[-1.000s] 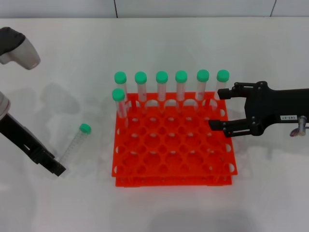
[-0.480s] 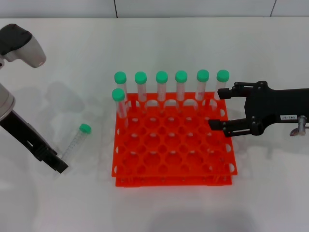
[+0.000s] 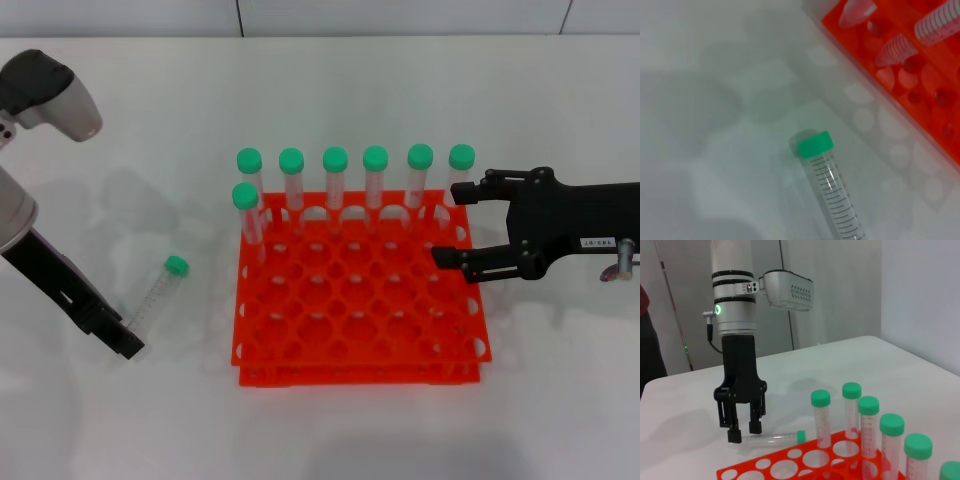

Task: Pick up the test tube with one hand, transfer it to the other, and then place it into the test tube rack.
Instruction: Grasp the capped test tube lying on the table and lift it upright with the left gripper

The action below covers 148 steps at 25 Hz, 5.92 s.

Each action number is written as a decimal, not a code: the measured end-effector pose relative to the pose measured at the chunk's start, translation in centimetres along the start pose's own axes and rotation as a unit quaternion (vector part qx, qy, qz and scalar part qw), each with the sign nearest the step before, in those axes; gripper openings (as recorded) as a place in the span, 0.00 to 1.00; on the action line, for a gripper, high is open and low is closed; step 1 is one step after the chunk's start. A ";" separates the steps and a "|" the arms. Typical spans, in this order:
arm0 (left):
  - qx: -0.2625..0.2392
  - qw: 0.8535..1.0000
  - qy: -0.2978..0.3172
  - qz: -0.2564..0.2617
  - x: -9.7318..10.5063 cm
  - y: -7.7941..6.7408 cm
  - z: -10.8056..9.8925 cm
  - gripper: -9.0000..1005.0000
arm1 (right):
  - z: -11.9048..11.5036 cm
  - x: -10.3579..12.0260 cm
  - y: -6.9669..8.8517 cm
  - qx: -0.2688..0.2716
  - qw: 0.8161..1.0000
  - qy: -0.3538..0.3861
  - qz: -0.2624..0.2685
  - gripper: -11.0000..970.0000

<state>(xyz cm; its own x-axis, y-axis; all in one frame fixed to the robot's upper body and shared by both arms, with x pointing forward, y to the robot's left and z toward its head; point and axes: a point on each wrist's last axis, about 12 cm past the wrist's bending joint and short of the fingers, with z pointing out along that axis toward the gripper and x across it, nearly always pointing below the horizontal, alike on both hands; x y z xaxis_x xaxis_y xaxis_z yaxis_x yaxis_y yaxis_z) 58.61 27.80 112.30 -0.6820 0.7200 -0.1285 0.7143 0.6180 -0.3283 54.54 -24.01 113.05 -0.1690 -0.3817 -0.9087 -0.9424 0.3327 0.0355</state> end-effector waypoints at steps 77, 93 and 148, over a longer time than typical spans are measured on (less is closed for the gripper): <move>-0.024 1.000 0.010 -0.010 -0.6 0.2 0.5 0.25 | 0.0 -0.1 0.0 0.001 1.000 -0.001 -0.007 0.85; -0.024 0.999 0.007 -0.019 -0.6 0.3 0.3 0.20 | 0.0 -0.2 -0.1 0.002 1.000 -0.003 -0.012 0.85; 0.051 0.829 -0.545 0.117 -2.1 -0.5 -4.9 0.20 | -1.6 -0.9 0.6 0.007 0.999 -0.026 -0.032 0.85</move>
<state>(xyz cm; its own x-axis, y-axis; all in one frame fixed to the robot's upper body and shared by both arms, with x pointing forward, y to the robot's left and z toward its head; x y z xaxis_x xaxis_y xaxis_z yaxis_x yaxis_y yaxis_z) 60.47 27.50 117.30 -0.3040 0.0696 -0.9501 0.8678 0.4317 -0.2461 53.70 -24.85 114.49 -0.0922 -0.3569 -0.9296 -0.9469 0.3202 -0.0290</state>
